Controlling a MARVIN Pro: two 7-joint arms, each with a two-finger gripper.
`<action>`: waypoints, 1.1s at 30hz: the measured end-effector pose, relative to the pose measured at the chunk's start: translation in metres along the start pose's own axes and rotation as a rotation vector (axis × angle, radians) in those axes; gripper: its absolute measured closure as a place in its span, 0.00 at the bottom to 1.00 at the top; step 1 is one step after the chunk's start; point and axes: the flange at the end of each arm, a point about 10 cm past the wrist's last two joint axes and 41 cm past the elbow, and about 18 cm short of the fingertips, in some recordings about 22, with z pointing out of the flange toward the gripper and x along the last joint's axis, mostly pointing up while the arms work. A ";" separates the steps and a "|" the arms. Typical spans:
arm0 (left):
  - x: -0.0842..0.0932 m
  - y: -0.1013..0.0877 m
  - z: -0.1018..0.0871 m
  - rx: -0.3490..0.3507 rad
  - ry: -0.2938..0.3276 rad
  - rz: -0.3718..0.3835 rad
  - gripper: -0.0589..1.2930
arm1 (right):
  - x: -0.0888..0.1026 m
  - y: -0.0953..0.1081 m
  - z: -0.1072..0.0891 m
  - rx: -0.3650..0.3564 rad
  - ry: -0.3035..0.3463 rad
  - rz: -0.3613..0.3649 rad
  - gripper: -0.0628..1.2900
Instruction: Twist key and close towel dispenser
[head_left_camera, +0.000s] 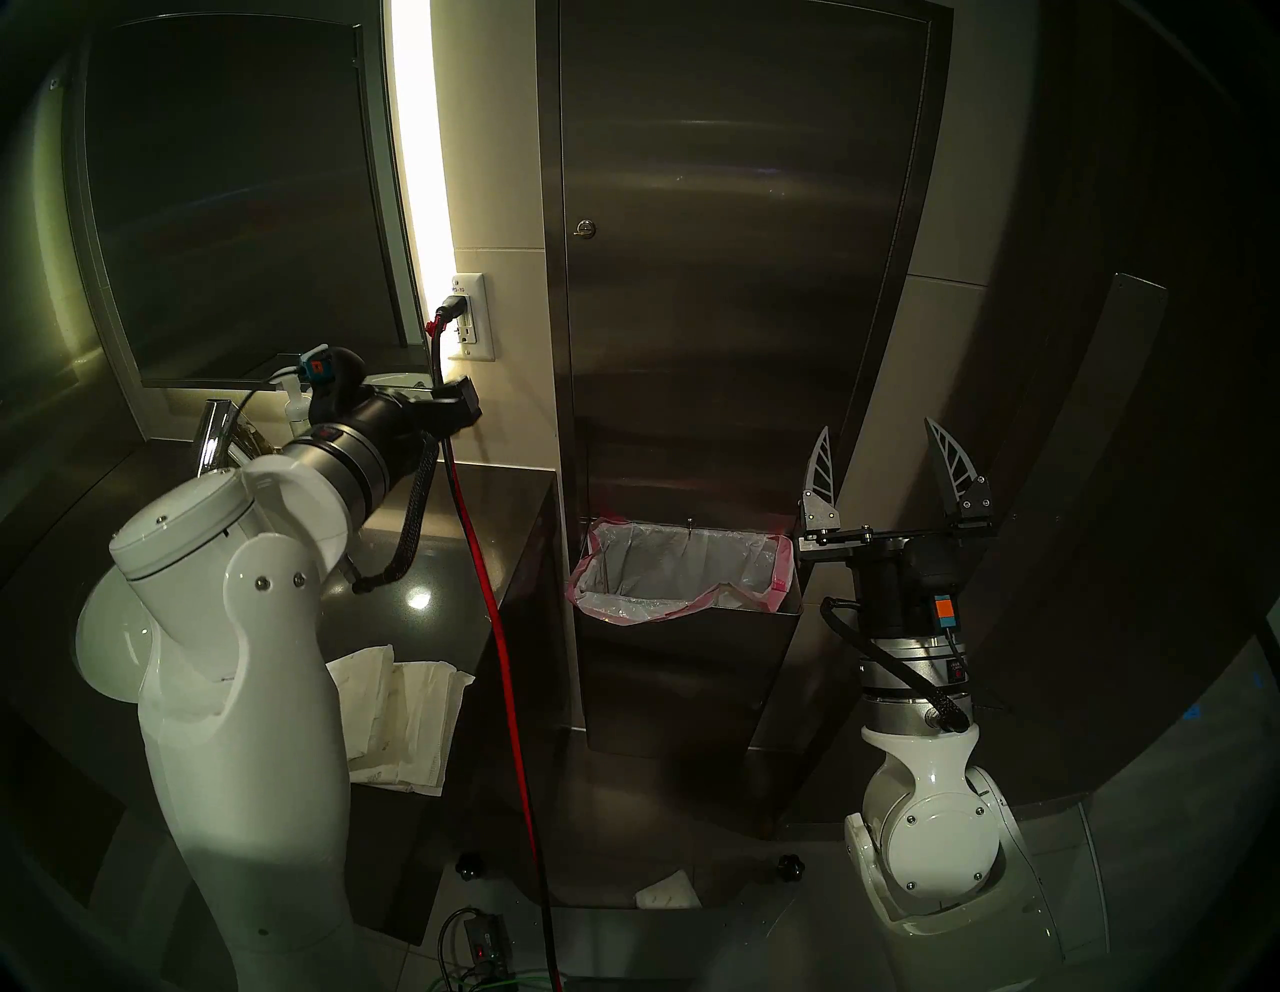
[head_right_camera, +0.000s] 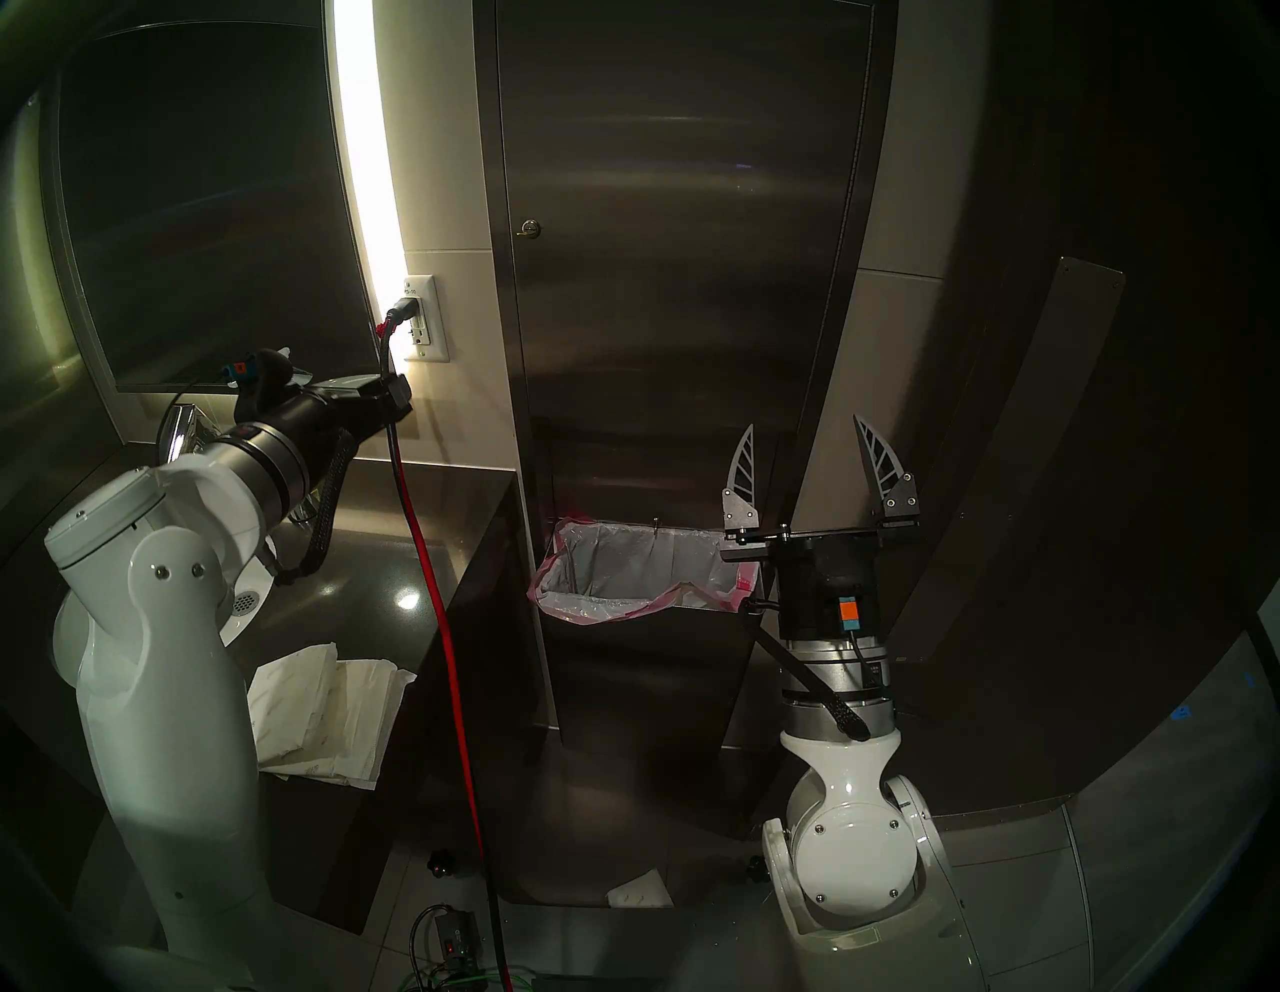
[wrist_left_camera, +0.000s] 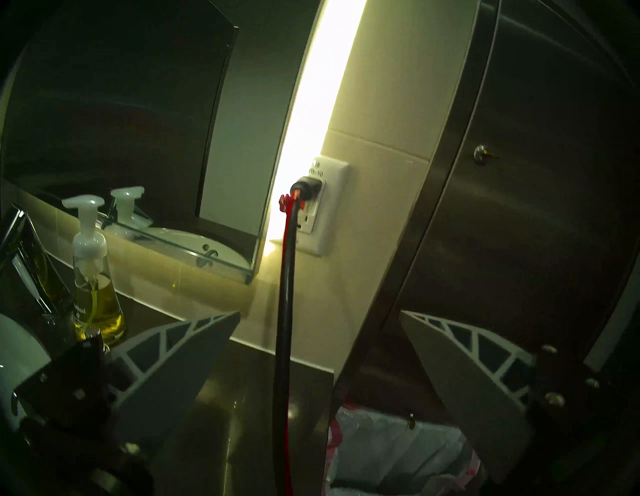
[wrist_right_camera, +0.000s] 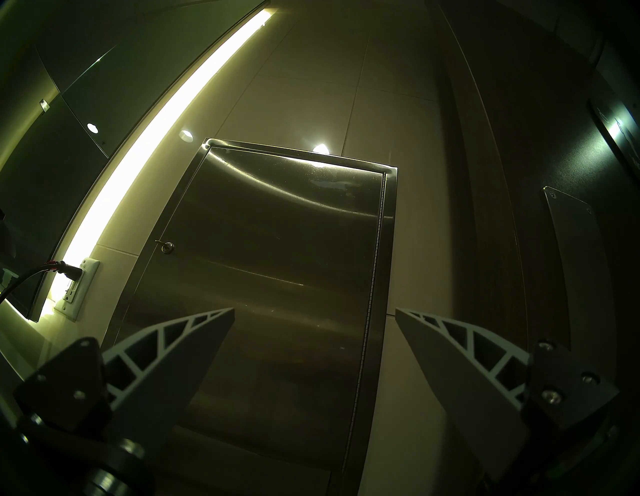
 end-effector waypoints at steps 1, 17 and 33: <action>-0.003 -0.001 -0.001 -0.004 0.000 0.007 0.03 | 0.000 0.000 0.000 0.000 0.000 0.000 0.06; -0.020 -0.017 -0.013 -0.006 0.114 0.090 0.03 | 0.000 0.000 0.000 0.002 -0.004 -0.001 0.06; -0.024 -0.018 -0.016 -0.015 0.156 0.108 0.03 | 0.000 0.000 0.000 0.002 -0.006 -0.001 0.06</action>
